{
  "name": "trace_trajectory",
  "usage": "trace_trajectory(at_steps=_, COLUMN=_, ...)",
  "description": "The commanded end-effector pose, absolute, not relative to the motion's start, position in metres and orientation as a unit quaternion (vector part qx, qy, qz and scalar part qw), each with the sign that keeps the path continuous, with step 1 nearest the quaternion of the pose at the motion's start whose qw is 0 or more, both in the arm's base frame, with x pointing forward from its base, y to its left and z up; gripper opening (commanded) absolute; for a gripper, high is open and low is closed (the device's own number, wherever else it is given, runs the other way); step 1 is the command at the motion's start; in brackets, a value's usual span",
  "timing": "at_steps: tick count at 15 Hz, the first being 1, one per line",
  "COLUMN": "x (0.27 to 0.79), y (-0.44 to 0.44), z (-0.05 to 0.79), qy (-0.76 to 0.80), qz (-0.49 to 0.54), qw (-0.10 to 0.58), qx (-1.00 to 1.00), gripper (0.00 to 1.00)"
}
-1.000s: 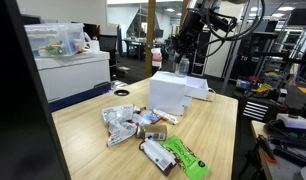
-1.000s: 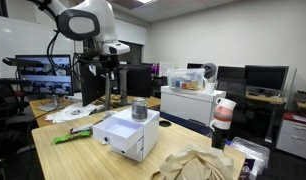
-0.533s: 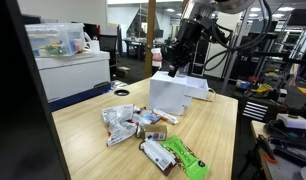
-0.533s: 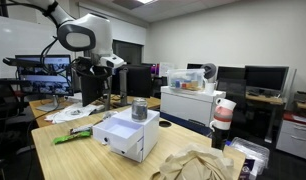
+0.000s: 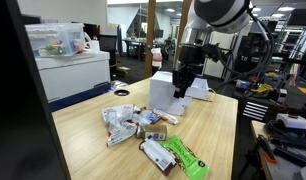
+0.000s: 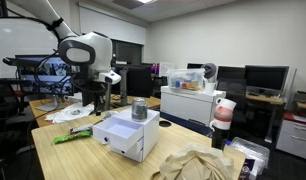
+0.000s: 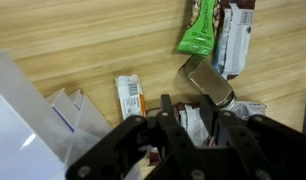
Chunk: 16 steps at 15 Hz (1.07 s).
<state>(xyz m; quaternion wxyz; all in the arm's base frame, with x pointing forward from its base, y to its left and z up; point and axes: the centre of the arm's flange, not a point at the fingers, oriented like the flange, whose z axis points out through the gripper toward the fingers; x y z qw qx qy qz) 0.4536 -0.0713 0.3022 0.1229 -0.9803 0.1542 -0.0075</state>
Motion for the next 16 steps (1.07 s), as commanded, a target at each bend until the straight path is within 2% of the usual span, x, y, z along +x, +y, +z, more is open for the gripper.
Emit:
trace_trajectory(at_steps=1, x=0.445, y=-0.075, z=0.288, qy=0.110, qz=0.003, qw=0.094, qx=-0.990, gripper=0.66)
trace_trajectory(at_steps=6, x=0.446, y=-0.083, z=0.271, qy=0.107, qz=-0.022, qw=0.017, qx=-0.994, gripper=0.98)
trace_trajectory(at_steps=16, x=0.453, y=-0.088, z=0.259, qy=0.127, qz=-0.056, qw=-0.056, qx=-0.989, gripper=1.00)
